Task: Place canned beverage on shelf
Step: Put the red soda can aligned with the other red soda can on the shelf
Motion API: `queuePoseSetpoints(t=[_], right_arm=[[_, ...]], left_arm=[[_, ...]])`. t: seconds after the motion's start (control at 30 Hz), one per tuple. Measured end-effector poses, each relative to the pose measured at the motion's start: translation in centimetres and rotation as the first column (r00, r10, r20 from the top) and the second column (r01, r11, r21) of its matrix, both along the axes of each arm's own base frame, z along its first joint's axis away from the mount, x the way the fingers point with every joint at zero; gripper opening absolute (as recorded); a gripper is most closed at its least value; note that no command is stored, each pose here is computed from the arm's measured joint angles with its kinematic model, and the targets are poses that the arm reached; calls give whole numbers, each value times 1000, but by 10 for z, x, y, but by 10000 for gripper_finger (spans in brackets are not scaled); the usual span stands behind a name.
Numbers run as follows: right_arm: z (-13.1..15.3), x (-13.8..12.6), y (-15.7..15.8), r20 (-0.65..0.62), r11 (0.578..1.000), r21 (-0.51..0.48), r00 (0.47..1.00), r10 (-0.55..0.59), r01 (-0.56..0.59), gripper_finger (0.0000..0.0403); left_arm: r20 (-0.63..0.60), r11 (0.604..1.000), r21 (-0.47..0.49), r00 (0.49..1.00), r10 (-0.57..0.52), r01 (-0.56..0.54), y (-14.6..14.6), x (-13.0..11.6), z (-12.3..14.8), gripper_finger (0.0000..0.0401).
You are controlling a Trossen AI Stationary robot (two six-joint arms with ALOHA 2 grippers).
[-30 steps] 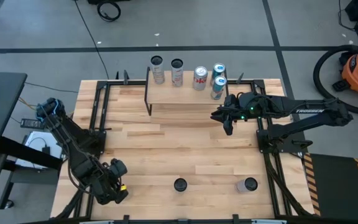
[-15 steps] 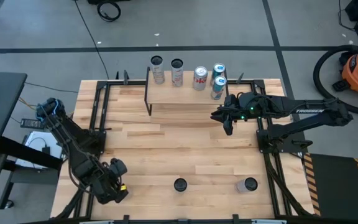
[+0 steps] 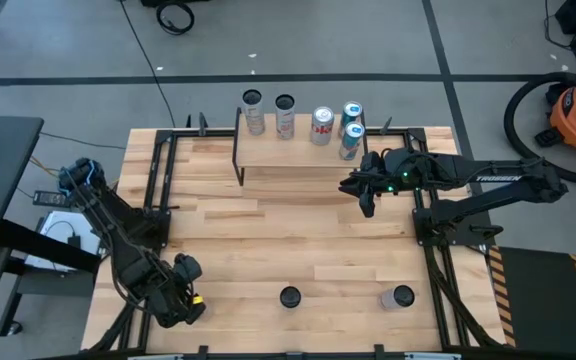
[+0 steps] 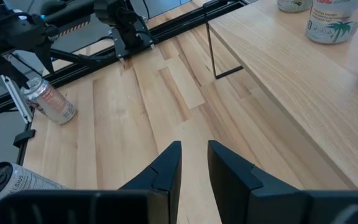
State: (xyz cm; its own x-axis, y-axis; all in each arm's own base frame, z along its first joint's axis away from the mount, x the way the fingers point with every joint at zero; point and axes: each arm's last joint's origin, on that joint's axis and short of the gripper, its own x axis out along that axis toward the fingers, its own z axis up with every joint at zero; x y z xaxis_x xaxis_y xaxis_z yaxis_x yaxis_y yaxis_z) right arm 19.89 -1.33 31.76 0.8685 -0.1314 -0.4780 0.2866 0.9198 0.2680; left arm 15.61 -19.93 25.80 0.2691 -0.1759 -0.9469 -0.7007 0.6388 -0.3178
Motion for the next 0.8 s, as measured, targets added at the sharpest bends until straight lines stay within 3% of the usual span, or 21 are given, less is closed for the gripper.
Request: queuePoseSetpoints(t=[0.23,0.8], right_arm=[[0,0,0,3,1000,0,1000,0,0,87],[0,0,0,4,1000,0,1000,0,0,87]], left_arm=[[51,998,-58,999,3,-1,-6,4,2,314],[44,998,-62,999,5,-2,-11,-1,1,315]])
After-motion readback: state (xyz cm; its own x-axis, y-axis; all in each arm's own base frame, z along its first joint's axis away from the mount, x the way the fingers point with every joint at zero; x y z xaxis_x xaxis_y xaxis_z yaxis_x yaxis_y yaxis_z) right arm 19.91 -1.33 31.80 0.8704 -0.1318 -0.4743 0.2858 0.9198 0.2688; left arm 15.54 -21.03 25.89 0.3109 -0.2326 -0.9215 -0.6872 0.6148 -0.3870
